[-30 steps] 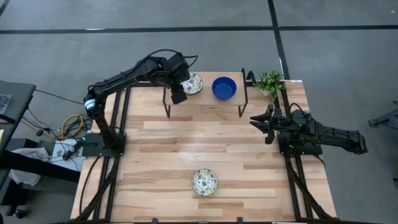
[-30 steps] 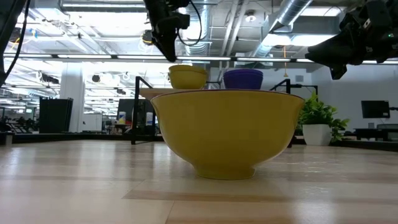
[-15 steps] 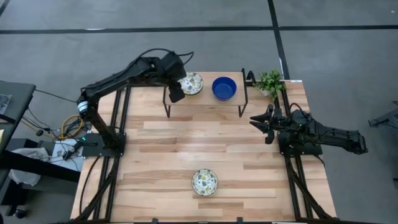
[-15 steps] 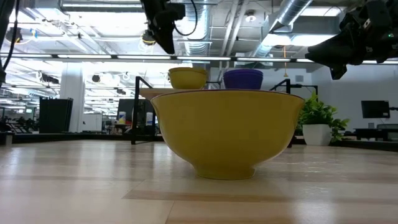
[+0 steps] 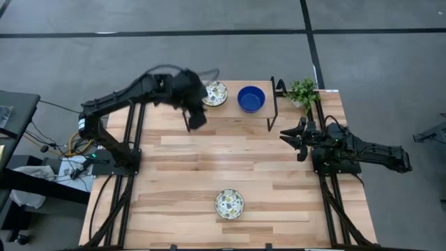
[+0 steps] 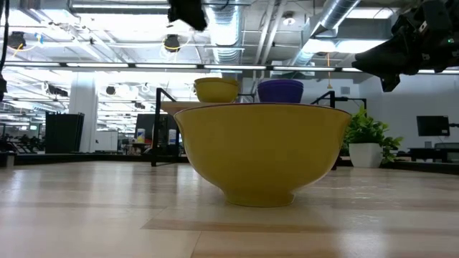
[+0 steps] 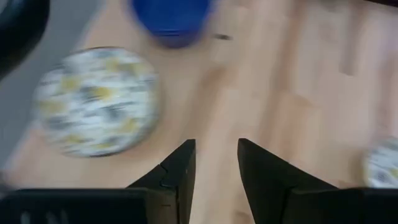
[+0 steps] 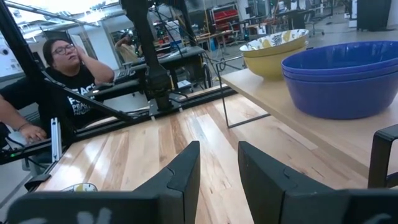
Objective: Pick & Place Mini bowls
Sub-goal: Stack the white patterned bowl on the white patterned bowl on the shelf
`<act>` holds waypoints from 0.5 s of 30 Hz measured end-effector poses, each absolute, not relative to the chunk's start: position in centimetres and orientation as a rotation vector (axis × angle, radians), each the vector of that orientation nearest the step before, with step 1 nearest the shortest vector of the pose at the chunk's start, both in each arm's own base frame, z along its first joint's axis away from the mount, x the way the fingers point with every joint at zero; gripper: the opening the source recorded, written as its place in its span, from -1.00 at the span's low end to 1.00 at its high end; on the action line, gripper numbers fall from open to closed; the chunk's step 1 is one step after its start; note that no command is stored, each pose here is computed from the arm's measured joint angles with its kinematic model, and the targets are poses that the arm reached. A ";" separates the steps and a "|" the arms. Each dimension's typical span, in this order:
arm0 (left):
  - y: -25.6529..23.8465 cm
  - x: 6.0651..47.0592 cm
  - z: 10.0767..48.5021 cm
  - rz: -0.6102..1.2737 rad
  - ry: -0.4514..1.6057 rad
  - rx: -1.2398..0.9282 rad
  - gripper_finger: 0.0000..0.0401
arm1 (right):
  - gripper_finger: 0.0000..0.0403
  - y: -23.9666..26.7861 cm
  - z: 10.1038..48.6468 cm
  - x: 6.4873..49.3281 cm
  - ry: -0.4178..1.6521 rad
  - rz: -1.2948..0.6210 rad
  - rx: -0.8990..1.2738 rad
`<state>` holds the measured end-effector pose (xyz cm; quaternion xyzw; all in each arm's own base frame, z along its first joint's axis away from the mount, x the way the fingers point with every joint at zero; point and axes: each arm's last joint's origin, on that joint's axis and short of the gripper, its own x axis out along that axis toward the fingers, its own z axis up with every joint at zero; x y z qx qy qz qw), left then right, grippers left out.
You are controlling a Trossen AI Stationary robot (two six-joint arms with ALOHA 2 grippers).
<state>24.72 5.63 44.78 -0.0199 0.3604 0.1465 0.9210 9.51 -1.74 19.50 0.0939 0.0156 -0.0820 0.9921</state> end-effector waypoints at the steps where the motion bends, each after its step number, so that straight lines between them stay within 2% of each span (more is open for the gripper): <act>1: 4.6 24.9 44.8 0.265 0.739 -0.037 -0.41 | -0.52 -1.7 19.5 9.5 0.031 -0.164 0.188; 9: -3.1 26.6 43.8 0.002 0.774 0.058 -0.41 | -0.52 -1.7 19.5 9.5 0.031 -0.164 0.187; 15: -7.8 28.4 41.7 -0.056 0.835 0.116 -0.41 | -0.52 -1.7 19.5 9.5 0.031 -0.164 0.186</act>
